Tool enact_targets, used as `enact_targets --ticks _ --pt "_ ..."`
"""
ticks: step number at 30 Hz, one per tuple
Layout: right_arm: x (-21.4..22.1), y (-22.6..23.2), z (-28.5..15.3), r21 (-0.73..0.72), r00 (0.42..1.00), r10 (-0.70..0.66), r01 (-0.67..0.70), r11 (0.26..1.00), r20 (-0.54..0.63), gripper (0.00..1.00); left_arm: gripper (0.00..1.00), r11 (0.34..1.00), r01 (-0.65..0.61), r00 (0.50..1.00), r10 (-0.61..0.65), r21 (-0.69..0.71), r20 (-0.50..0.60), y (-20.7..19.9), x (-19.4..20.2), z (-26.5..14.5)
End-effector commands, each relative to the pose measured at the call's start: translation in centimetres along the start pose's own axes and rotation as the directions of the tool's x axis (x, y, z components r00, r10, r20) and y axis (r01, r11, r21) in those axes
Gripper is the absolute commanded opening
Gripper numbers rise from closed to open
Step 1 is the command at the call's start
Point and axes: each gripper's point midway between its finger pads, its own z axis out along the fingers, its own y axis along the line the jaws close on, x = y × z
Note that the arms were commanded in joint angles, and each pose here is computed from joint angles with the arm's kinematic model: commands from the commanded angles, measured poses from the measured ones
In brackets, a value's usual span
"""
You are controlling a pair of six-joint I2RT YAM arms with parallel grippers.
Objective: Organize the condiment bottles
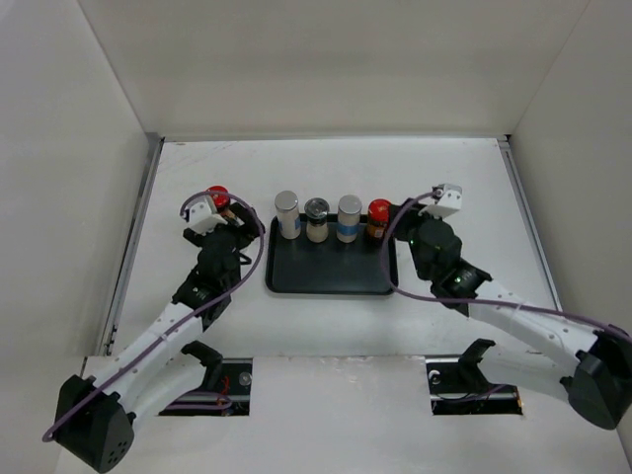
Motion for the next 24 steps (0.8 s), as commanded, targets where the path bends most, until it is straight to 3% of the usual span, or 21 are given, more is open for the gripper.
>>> enact_targets --ticks 1,3,6,12,16,20,24 --pt "-1.8 3.1 -3.1 -0.143 0.987 0.152 -0.142 0.979 0.06 0.48 0.9 0.989 -0.064 0.998 0.064 -0.134 -0.012 2.7 -1.2 0.7" --pt "-1.3 4.6 -4.9 -0.223 0.984 0.173 -0.158 0.962 0.047 0.31 0.9 0.978 -0.094 0.995 0.087 -0.184 -0.049 4.1 -1.0 1.1" --pt "-0.2 6.2 -6.1 -0.308 0.987 0.16 -0.143 0.941 0.031 0.3 0.9 0.964 -0.136 0.988 0.116 -0.227 -0.098 5.3 -0.2 1.7" --pt "2.2 8.2 -6.3 -0.379 0.992 0.126 -0.126 0.917 -0.026 0.48 0.9 0.953 -0.204 0.967 0.16 -0.223 -0.201 5.2 2.5 3.8" --pt "3.1 8.7 -6.1 -0.393 0.993 0.114 -0.12 0.912 -0.037 0.69 0.89 0.942 -0.233 0.957 0.178 -0.242 -0.229 5.8 3.4 5.0" --pt "3.5 8.8 -6.1 -0.398 0.994 0.104 -0.114 0.91 -0.046 0.77 0.84 0.931 -0.245 0.955 0.183 -0.272 -0.232 6.7 4.0 5.8" --pt "3.9 8.7 -6.1 -0.397 0.994 0.1 -0.113 0.911 -0.053 0.77 0.76 0.93 -0.246 0.958 0.19 -0.274 -0.214 6.7 4.2 6.1"
